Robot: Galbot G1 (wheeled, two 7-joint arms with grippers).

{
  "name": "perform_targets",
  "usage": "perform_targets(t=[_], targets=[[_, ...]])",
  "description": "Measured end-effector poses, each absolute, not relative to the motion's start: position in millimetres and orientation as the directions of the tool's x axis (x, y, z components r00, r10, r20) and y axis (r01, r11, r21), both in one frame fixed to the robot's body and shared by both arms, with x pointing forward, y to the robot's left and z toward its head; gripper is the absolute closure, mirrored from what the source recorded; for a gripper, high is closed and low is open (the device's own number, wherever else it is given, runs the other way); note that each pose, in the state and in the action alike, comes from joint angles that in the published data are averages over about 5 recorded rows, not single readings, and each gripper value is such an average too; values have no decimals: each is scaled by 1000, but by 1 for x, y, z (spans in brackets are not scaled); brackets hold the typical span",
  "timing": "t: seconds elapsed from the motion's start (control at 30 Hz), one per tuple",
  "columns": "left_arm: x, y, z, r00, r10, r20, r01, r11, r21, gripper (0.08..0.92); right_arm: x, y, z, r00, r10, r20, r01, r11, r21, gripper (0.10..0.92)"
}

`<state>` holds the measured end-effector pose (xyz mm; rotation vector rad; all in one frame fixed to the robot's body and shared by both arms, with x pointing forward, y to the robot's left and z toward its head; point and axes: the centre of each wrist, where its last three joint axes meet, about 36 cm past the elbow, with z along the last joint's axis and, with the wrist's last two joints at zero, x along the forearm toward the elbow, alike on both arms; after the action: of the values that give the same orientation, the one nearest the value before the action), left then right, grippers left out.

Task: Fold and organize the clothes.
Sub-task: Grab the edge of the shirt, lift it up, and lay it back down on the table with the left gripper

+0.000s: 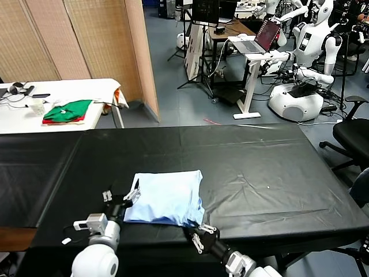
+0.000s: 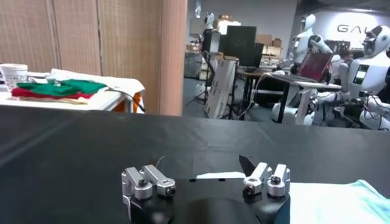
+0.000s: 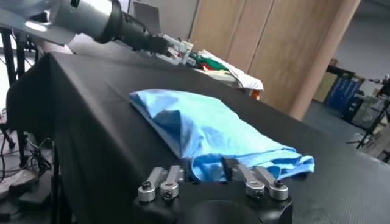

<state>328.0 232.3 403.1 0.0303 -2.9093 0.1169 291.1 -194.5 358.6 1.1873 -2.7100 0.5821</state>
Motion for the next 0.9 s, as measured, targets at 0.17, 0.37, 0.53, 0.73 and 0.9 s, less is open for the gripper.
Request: perform_targets(t=[0.17,0.37,0.53,0.73,0.9], targets=[[327,232,403,-974,-12,227,-30,997,-77,92,290,-195,358,-687,-676,266,-726,622,-293,742],[325,231,402,-973,-14,229,-33,996,-77,92,288,-202,367,-710,-652,266,-704,660,-262,880],[326,231,402,-973,-15,228,-32,997,-75,92,283,-213,374,-733,-599,323,-676,698,-238,881],[327,233,399,-971,-7,238,-24,997,-68,92,271,-215,379,-748,-554,366,-639,751,-169,700],[326,235,393,-967,2,255,-20,996,-86,92,260,-215,388,-795,-505,337,-564,819,-104,378]])
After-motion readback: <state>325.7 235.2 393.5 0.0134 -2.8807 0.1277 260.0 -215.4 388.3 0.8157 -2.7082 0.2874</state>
